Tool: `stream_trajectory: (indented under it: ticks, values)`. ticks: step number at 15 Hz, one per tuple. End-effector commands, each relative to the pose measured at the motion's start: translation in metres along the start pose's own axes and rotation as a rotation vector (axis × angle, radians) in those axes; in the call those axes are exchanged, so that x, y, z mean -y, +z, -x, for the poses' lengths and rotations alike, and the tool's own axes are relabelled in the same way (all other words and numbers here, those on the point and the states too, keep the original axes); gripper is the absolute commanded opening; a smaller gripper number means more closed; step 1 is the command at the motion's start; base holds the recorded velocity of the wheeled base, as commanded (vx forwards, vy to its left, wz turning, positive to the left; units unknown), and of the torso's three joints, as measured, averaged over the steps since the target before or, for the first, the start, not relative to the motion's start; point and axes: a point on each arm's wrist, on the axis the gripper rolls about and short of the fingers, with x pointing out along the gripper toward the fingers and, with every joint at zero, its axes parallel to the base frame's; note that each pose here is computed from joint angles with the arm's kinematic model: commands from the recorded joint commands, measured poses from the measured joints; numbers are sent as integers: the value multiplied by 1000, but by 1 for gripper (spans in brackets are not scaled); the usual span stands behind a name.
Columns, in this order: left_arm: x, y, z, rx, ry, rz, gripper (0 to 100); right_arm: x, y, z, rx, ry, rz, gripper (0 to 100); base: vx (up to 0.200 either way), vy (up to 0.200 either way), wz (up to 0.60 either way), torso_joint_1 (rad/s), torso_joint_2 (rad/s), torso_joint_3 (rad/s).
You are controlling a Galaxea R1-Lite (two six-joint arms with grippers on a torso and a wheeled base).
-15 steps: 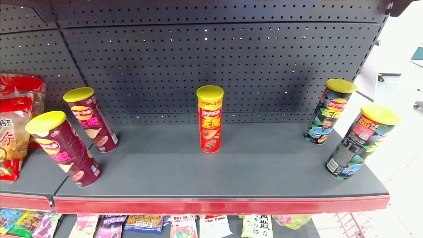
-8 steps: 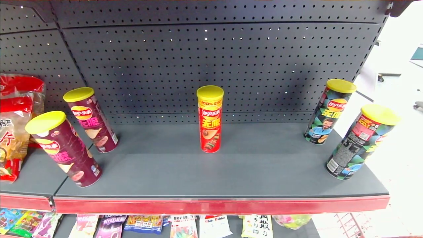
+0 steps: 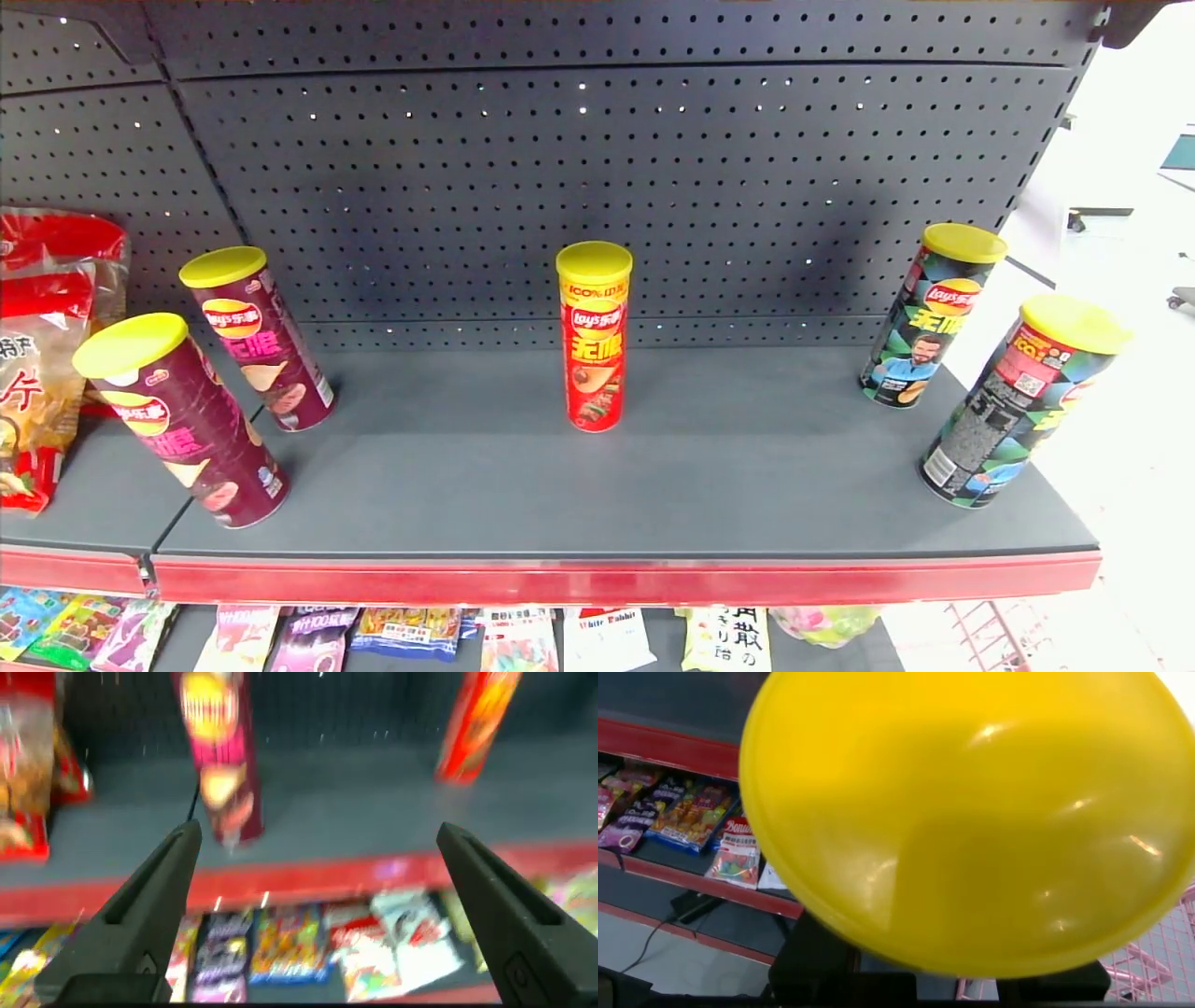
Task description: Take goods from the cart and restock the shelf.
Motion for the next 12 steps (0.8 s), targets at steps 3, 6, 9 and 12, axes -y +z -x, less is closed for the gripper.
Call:
stream_trajectory:
  ticks: [3, 6, 9, 12]
  values:
    - [3, 77, -90, -176, -359, 10, 100, 0, 0, 0, 4, 1, 1, 0, 0, 0, 0, 0, 0, 0]
    - [24, 72, -149, -244, -667, 32, 100, 0, 0, 0, 2, 3, 4, 0, 0, 0, 0, 0, 0, 0]
    - [41, 43, -199, -359, -731, -3, 100, 0, 0, 0, 4, 3, 4, 0, 0, 0, 0, 0, 0, 0]
    - [59, 19, -256, -285, -786, -64, 100, 0, 0, 0, 4, 0, 4, 0, 0, 0, 0, 0, 0, 0]
